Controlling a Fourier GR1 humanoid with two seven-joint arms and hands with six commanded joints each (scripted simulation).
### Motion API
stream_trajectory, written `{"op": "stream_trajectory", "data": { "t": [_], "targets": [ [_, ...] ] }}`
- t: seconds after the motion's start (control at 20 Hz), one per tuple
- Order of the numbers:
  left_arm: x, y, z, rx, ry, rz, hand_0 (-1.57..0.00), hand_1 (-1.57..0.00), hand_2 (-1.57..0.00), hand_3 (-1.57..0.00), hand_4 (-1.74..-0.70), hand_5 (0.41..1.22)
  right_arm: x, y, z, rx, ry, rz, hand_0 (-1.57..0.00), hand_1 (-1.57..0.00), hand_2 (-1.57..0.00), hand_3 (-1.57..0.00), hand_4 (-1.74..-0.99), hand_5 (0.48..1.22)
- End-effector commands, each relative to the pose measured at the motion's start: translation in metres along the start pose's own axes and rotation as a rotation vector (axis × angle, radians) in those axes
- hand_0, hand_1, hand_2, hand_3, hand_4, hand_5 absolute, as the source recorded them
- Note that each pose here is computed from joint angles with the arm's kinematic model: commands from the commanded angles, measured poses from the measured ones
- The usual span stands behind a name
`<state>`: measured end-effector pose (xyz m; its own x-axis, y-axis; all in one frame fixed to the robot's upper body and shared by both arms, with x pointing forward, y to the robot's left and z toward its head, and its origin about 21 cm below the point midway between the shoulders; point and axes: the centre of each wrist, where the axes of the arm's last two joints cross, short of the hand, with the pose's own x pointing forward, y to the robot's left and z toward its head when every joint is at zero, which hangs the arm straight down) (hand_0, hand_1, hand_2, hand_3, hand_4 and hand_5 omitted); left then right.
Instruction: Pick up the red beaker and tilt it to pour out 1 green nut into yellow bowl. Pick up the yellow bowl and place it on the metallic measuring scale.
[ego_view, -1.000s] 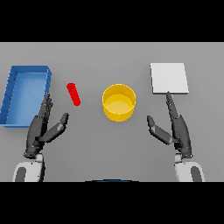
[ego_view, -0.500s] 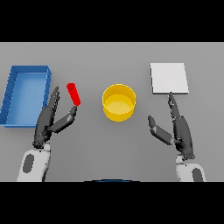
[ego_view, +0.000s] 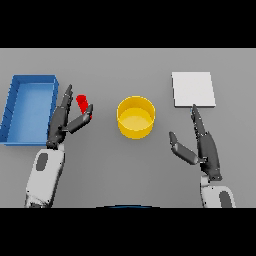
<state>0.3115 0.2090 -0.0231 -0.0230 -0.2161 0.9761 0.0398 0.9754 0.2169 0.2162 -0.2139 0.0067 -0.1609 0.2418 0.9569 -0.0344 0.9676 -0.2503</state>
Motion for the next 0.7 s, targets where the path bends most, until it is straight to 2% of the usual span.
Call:
{"op": "stream_trajectory", "data": {
  "t": [0.0,0.1,0.45,0.65],
  "targets": [
    [-0.004,-0.005,-0.003,-0.007,0.001,-0.011,0.00,0.00,0.00,0.00,-1.18,0.631,-0.003,-0.001,0.001,0.000,0.008,0.002,0.00,0.00,0.00,0.00,-1.245,0.670],
    [-0.004,-0.006,-0.010,-0.010,-0.006,-0.026,0.00,0.00,0.00,0.00,-1.21,0.636,0.000,0.003,0.001,0.001,-0.004,0.001,0.00,0.00,0.00,0.00,-1.247,0.673],
    [-0.002,-0.023,-0.037,-0.018,-0.022,-0.073,0.00,0.00,0.00,0.00,-1.26,0.676,0.003,-0.001,0.004,0.007,-0.012,-0.007,0.00,0.00,0.00,0.00,-1.266,0.692],
    [-0.006,-0.030,-0.043,-0.010,-0.052,-0.066,0.00,-0.02,-0.04,0.00,-1.30,0.715,-0.001,-0.001,0.005,-0.001,0.007,-0.001,0.00,0.00,0.00,0.00,-1.259,0.691]
  ]
}}
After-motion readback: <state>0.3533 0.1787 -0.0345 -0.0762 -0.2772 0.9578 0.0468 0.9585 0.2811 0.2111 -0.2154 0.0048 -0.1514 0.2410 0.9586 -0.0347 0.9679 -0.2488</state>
